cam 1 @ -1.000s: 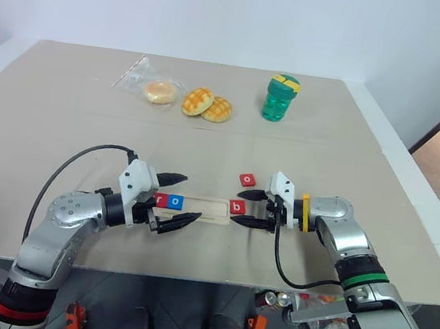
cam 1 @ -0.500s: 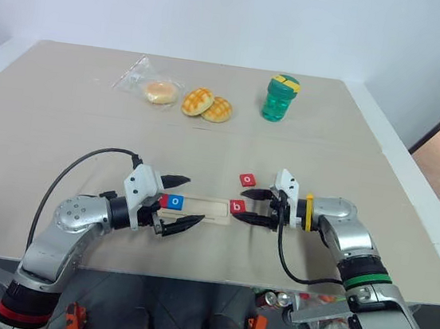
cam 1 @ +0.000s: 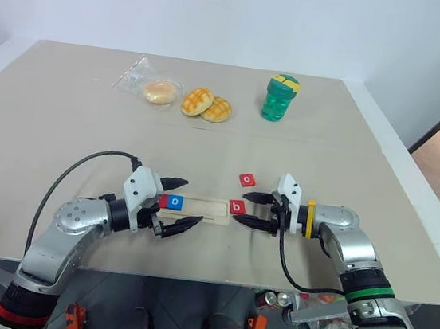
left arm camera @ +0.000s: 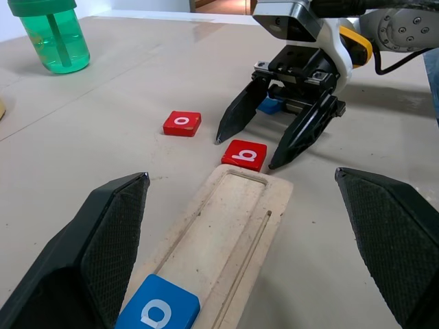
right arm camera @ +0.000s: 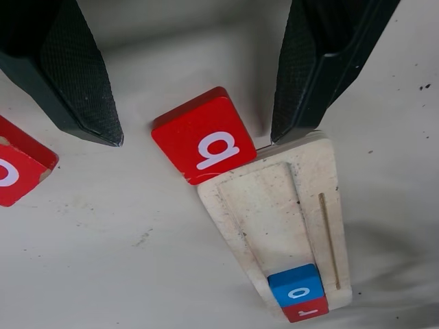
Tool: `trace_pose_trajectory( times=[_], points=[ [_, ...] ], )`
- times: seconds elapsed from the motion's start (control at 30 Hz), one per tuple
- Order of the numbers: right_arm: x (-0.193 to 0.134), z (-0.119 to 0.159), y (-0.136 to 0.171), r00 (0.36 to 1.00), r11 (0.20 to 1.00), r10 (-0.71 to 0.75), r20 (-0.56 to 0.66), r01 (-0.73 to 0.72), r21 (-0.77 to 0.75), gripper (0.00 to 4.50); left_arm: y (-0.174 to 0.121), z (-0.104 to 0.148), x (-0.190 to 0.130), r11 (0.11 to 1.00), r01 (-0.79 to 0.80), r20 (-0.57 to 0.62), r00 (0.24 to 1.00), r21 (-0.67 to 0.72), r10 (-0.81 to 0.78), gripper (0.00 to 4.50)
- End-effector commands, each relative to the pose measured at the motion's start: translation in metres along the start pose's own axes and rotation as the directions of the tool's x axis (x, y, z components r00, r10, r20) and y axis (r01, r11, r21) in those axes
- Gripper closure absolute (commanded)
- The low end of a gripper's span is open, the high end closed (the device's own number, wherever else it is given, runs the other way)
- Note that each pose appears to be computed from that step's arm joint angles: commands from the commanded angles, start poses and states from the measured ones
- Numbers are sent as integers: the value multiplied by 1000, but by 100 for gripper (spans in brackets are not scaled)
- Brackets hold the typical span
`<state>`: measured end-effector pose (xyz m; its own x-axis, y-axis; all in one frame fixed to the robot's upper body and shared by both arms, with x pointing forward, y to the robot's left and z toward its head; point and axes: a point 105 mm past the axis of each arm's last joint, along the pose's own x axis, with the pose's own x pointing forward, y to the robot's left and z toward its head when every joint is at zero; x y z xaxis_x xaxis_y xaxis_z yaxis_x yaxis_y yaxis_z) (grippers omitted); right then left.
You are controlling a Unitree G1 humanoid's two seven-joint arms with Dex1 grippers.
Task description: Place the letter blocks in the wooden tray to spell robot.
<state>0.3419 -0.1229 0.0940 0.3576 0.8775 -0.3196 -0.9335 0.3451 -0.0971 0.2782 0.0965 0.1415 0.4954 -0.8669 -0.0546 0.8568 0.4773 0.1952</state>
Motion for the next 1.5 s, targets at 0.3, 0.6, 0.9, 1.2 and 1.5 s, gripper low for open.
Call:
trace_pose_trajectory(
  times=[0.3, 0.6, 0.9, 1.2, 1.5],
  points=[
    [6, 12, 5, 999, 990, 33, -23, -36, -139, 138, -3, 2, 2, 1000, -11, 6, 1000, 24, 11, 0],
    [9, 15, -3, 995, 977, 78, -67, -89, -191, 138, -6, 0, 3, 1000, 0, -4, 1000, 24, 0, 0],
    [7, 4, 0, 994, 985, 82, -67, -91, -149, 138, -5, -4, -1, 1000, -27, -22, 999, 14, 28, 0],
    [9, 3, -1, 998, 994, 44, -49, -48, -94, 138, 1, -8, -7, 998, -58, -37, 998, 14, 58, 0],
    [8, 7, -1, 999, 996, -11, -50, 6, -88, 138, 0, -10, -6, 998, -53, -47, 997, 23, 54, 0]
  ],
)
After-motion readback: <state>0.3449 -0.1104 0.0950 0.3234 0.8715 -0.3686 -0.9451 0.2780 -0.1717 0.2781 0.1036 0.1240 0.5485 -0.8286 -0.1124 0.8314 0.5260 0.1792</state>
